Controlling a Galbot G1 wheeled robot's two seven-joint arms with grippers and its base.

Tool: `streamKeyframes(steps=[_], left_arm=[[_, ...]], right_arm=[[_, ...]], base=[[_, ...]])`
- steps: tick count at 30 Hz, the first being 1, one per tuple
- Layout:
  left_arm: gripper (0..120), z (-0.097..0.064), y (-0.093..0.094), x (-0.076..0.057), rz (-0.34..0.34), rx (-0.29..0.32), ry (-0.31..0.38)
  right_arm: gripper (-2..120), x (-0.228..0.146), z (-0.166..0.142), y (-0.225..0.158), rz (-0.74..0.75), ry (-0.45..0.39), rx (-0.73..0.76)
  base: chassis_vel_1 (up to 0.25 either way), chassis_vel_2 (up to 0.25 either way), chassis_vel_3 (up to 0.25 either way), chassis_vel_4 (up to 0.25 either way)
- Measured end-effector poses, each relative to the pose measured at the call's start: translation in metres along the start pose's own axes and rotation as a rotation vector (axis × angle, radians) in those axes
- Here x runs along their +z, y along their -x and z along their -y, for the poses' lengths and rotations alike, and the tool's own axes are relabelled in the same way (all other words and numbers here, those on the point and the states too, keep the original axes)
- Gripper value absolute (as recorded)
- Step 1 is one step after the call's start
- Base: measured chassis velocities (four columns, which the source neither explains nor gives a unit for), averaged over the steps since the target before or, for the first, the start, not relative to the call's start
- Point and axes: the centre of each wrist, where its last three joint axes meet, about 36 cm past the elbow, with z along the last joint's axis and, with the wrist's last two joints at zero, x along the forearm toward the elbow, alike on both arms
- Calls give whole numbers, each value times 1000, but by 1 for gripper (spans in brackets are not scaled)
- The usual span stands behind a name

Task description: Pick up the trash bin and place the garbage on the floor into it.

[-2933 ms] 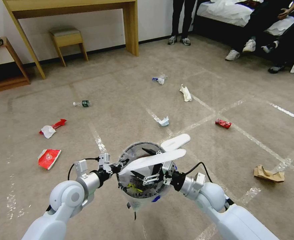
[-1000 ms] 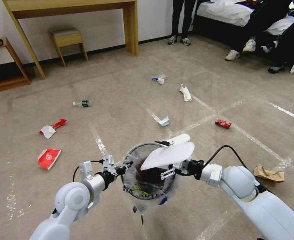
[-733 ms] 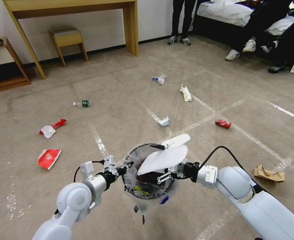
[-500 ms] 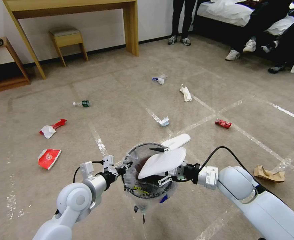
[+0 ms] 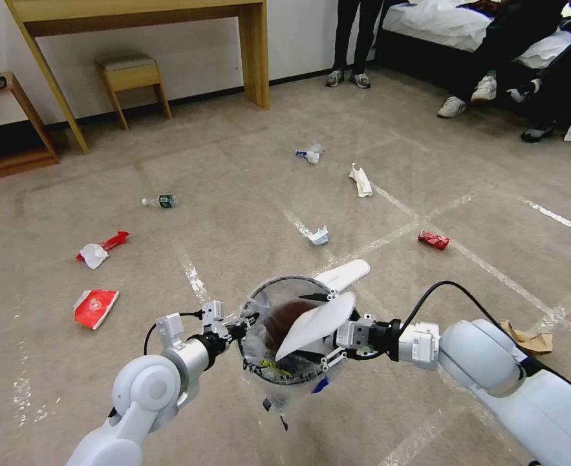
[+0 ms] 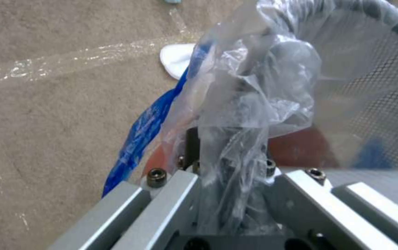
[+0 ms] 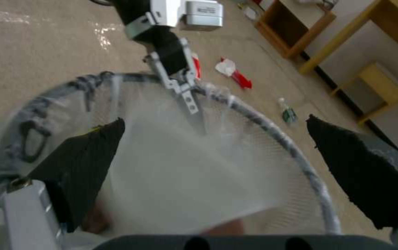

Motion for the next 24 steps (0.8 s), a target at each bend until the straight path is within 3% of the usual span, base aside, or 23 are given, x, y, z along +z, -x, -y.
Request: streamKeyframes(steps=[19,24], left_arm=[[1,4,-6,10,-4,-3,-1],[1,2,-1,7,1,-5,0]], right_arm=[[100,-7,15,14,3,92,43],[100,-22,25,-15,36,127,107]], base=[[0,0,0,0],[0,0,0,0]])
